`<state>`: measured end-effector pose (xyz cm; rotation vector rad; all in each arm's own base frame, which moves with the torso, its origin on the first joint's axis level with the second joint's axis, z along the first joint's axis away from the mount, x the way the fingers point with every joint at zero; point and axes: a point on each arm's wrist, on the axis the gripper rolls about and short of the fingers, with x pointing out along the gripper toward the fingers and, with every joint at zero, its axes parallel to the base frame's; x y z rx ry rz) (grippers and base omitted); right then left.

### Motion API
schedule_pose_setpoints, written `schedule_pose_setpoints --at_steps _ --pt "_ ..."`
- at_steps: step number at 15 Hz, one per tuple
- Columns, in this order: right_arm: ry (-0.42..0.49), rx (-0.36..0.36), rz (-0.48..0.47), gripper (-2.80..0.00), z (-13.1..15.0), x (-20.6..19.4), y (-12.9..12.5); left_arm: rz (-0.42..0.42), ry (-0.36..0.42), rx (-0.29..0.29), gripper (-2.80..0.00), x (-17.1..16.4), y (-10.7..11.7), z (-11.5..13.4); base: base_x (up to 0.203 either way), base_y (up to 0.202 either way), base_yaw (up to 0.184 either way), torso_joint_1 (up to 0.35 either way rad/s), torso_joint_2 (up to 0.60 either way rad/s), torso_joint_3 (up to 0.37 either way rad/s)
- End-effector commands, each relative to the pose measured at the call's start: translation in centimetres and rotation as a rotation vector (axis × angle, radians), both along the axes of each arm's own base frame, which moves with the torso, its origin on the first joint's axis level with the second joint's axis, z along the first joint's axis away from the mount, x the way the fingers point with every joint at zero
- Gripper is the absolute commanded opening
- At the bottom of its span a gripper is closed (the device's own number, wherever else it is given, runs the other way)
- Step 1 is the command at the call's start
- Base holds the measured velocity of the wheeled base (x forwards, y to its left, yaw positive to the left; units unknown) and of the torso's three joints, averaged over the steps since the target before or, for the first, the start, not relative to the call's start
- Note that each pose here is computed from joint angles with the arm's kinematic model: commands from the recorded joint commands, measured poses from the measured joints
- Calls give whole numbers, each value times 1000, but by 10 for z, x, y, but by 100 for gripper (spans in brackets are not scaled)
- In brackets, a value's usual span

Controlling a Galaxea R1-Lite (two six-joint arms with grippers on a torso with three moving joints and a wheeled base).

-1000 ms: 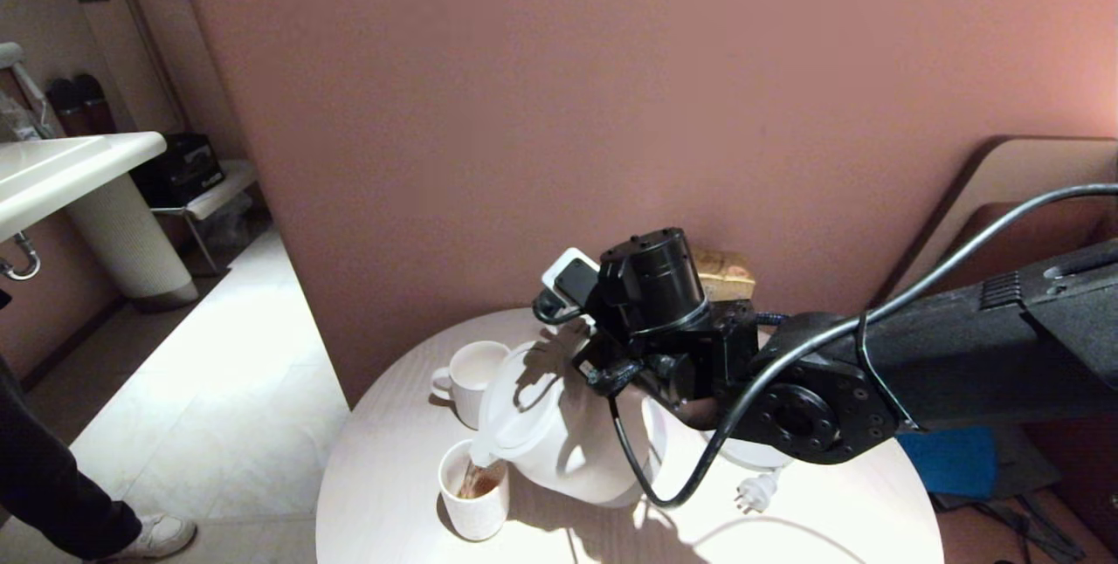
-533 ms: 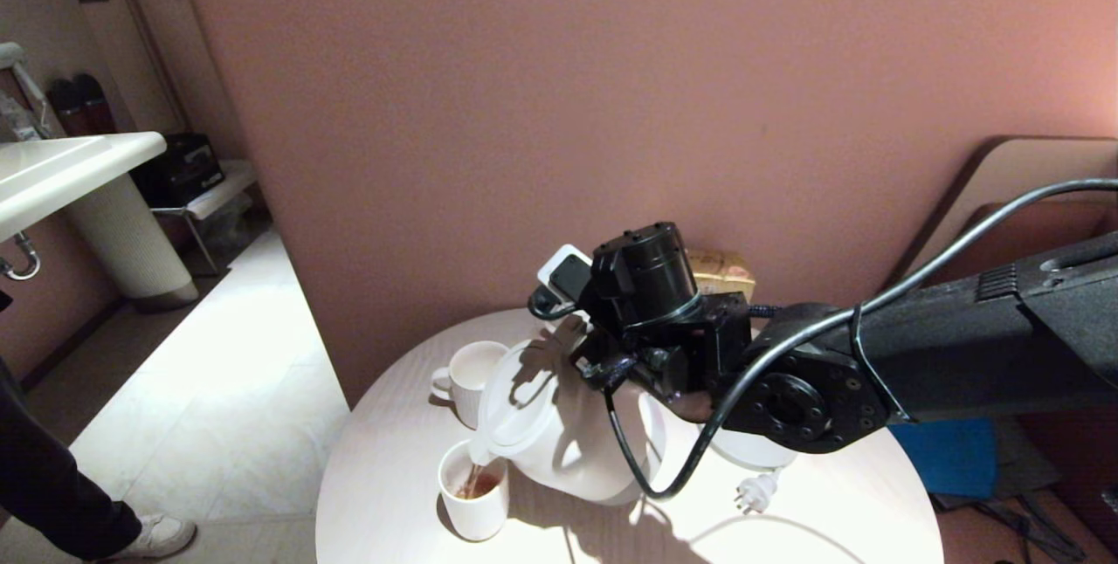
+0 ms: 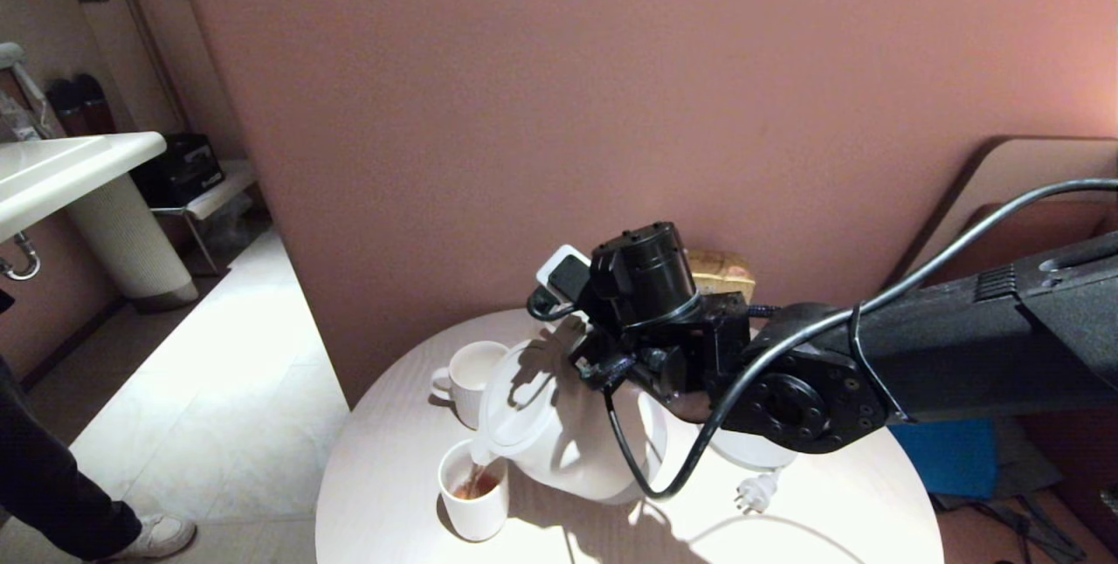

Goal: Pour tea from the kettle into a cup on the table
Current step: Pour water into the cup

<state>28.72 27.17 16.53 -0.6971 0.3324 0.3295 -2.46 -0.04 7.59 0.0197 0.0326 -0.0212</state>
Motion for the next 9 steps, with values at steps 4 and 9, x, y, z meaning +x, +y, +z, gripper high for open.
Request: schedule_pose_setpoints --at_steps 4,9 --pt "-1 -3 -2 -280 0 0 0 -1 3 0 -280 0 0 0 0 0 0 0 0 0" --pt "-2 -2 -2 -280 0 -1 0 0 3 0 -280 0 0 0 0 0 0 0 0 0"
